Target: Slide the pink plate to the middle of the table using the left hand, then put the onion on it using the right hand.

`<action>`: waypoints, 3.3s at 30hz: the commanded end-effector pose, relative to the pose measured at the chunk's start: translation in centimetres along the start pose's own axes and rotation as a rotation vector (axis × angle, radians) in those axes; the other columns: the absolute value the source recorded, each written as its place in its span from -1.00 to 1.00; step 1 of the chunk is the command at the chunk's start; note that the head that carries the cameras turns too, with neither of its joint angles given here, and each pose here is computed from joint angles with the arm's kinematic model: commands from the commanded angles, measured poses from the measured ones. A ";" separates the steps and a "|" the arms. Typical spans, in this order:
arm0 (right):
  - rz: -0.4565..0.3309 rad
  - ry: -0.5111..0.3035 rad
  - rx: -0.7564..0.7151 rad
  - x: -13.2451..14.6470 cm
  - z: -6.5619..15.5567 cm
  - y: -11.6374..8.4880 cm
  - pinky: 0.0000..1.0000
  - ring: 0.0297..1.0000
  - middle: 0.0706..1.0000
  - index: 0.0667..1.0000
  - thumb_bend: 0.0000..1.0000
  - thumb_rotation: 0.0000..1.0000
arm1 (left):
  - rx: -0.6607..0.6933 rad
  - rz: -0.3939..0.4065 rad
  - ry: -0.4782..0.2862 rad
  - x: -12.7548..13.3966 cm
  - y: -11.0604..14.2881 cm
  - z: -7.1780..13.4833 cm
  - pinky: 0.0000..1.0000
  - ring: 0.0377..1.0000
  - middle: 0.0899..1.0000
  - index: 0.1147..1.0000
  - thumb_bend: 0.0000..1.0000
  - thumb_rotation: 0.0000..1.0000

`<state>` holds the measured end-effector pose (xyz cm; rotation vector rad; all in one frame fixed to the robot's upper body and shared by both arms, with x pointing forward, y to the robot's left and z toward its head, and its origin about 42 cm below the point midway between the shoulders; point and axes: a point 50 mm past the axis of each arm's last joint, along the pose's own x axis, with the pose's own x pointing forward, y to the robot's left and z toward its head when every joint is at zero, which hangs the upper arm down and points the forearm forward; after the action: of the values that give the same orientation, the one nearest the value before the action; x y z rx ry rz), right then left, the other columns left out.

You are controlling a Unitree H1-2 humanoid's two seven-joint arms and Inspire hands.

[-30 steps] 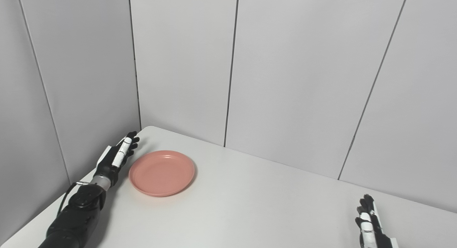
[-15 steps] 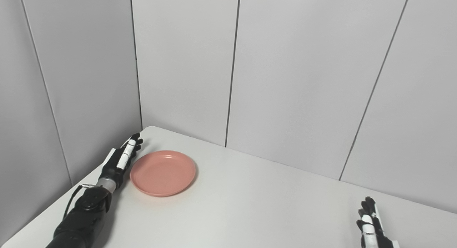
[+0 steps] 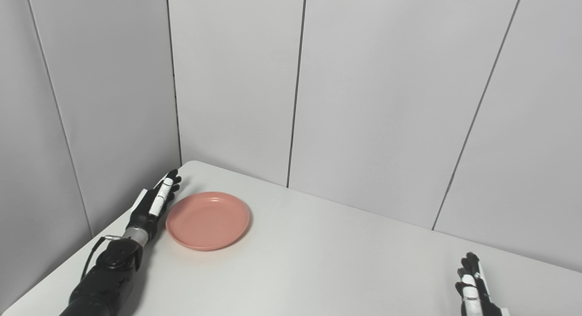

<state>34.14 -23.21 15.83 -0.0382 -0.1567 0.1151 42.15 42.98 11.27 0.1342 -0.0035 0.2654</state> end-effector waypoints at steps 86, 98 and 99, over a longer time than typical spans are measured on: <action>-0.034 -0.088 -0.028 2.3 0.1 1.1 1.00 0.94 0.97 1.00 -0.11 1.00 | -0.205 -0.271 -0.057 -0.1 -10.4 1.7 0.86 0.88 0.86 0.84 0.37 1.00; -0.048 -0.091 -0.059 2.8 0.0 2.2 1.00 0.91 0.92 0.97 0.04 1.00 | -0.194 -0.314 -0.067 -0.3 -11.6 1.5 0.88 0.90 0.88 0.87 0.37 1.00; -0.046 -0.091 -0.060 2.9 0.0 2.3 1.00 0.91 0.92 0.97 0.05 1.00 | -0.195 -0.316 -0.070 -0.5 -11.7 1.5 0.88 0.90 0.88 0.87 0.37 1.00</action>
<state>35.38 -21.27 13.58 -0.0881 -0.1299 0.0589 44.42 32.49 10.56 -0.0486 -0.0344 -0.0289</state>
